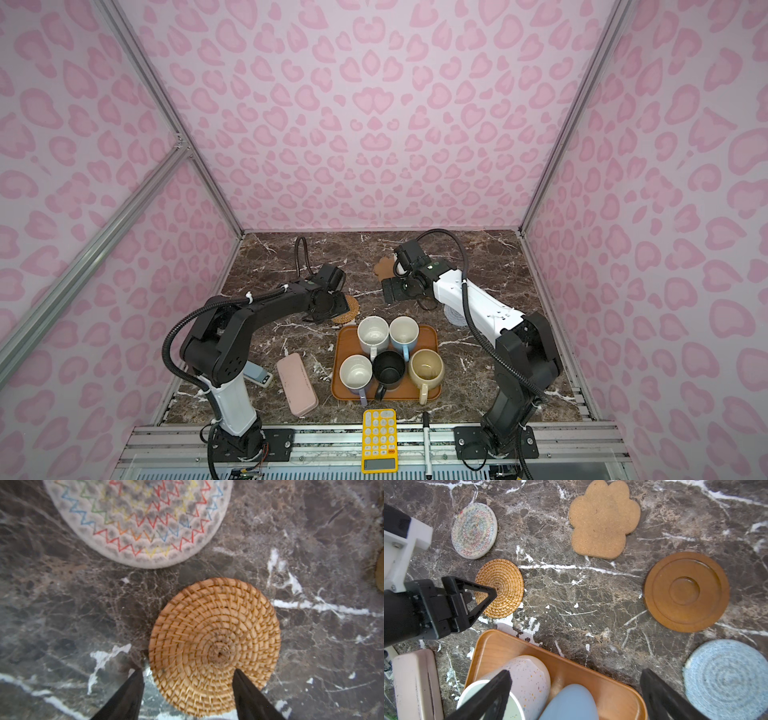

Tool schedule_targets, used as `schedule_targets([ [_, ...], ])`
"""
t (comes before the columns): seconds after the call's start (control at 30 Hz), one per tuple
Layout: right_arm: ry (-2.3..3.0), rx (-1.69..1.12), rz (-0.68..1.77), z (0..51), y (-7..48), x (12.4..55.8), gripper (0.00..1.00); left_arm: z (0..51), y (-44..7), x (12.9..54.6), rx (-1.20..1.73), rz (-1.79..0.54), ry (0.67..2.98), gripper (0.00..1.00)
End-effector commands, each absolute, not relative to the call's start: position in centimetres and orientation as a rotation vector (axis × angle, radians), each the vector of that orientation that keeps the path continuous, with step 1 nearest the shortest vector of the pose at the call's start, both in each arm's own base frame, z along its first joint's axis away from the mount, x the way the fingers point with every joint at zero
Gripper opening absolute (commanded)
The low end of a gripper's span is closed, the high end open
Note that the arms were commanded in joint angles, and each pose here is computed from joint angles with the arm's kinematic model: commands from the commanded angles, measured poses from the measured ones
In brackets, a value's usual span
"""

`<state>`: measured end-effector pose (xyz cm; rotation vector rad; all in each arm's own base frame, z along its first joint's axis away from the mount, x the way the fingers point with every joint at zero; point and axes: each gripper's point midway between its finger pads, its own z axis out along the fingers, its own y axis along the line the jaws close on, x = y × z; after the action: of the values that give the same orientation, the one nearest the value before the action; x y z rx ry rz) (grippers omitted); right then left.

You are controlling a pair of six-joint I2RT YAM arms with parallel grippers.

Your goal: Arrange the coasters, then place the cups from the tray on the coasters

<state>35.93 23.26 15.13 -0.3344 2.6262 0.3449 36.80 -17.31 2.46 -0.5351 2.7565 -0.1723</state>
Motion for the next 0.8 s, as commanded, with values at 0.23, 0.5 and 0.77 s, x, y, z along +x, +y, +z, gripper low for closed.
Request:
schedule_targets([
  [0.23,2.616,-0.313,0.352,14.9,22.6,36.4,0.99,1.2,-16.7,36.4,-0.419,0.161,2.814,0.67],
  [0.5,2.619,-0.297,0.354,14.8,22.2,36.3,0.99,0.6,-17.7,37.3,-0.392,0.172,2.832,0.66],
  [0.77,2.619,-0.288,0.348,14.8,21.8,36.4,0.99,0.4,-18.2,39.1,-0.365,0.228,2.827,0.64],
])
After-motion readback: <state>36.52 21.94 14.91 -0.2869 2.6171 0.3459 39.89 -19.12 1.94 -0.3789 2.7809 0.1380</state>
